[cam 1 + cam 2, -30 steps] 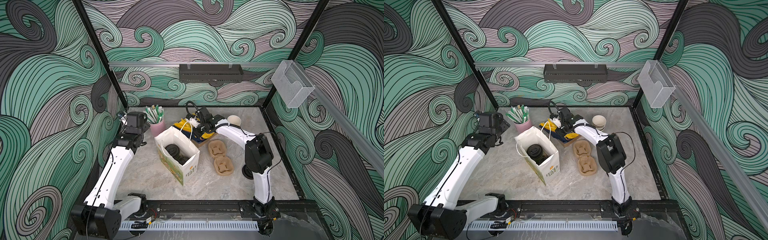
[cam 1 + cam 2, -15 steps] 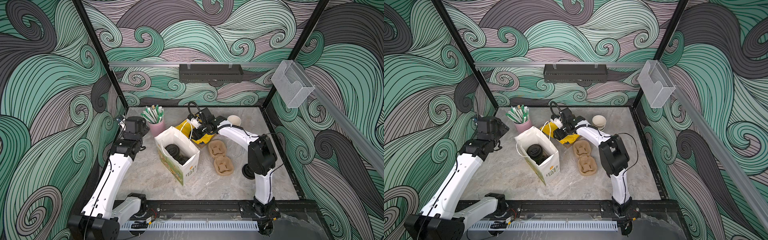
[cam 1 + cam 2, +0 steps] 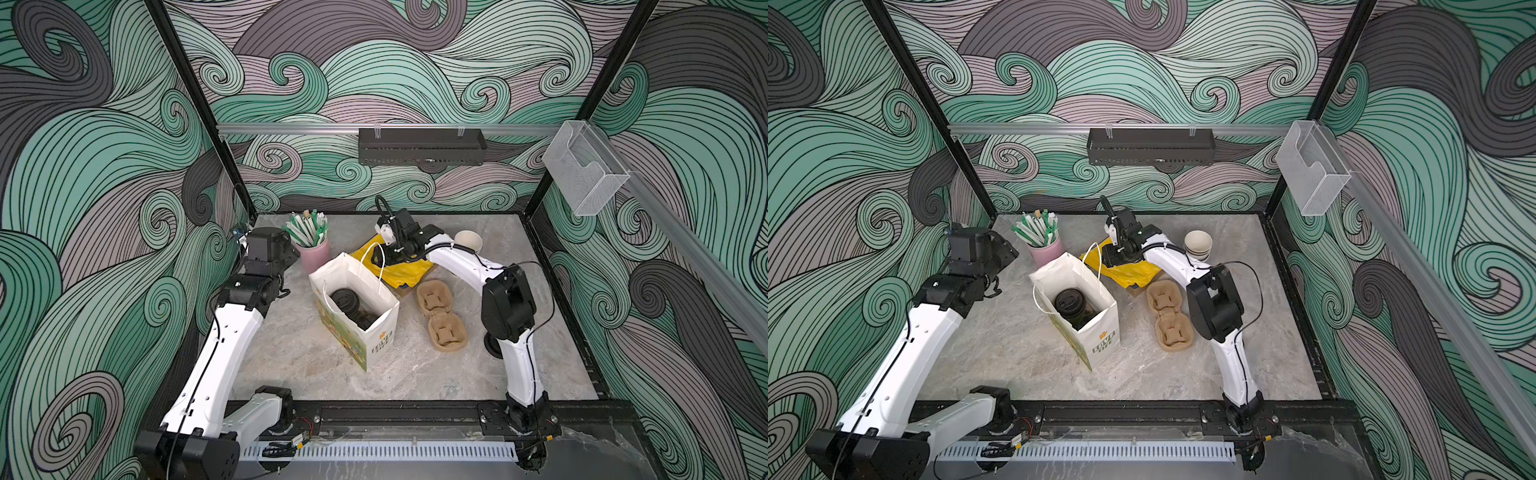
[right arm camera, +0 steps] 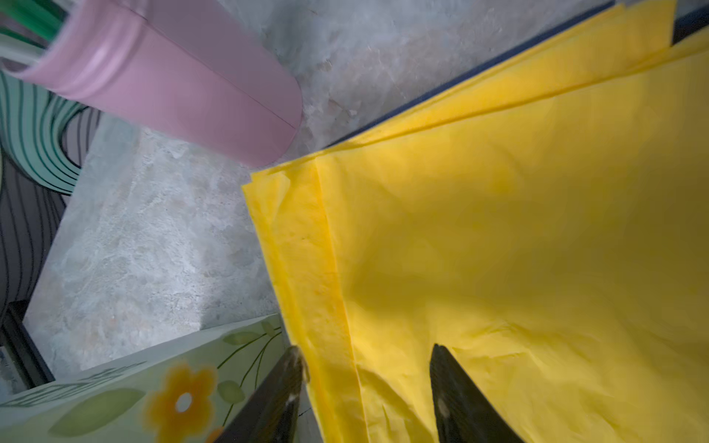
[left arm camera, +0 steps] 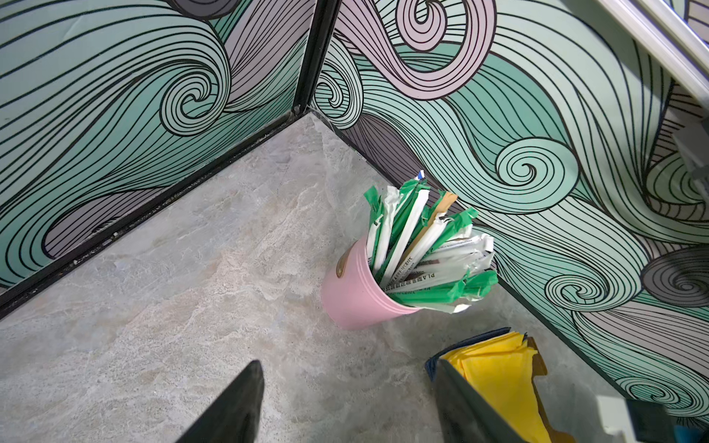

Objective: Pack the takeout coffee

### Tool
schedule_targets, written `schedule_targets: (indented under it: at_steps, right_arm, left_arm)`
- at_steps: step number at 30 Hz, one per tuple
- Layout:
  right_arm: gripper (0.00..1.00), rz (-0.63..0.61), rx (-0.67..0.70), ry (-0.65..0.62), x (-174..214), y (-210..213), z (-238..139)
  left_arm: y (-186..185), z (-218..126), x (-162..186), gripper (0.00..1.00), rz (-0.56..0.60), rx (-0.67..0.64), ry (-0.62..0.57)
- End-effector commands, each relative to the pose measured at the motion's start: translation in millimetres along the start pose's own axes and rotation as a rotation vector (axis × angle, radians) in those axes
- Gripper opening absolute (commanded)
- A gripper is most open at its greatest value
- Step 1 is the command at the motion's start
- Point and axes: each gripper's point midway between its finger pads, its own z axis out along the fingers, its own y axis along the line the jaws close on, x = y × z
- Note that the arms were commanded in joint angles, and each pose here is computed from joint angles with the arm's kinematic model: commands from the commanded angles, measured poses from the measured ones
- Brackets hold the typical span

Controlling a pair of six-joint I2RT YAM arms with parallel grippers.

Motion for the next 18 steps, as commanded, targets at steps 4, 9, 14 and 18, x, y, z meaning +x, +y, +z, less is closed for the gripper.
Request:
schedule_targets:
  at_steps: [4, 9, 14, 18]
  right_arm:
    - [0.57, -0.151, -0.008, -0.004, 3, 10, -35]
    - [0.56, -0.321, -0.024, -0.1, 11, 5, -84]
    - [0.56, -0.592, -0.093, -0.25, 39, -2, -111]
    - [0.52, -0.928, -0.124, -0.276, 70, 7, -110]
  left_arm:
    - [1, -11, -10, 0.72, 0.012, -0.016, -0.001]
    - [-2, -11, -17, 0.72, 0.023, -0.009, -0.029]
    - [-3, -10, -29, 0.72, 0.036, -0.005, -0.102]
    - [-6, -7, -35, 0.72, 0.028, 0.007, -0.144]
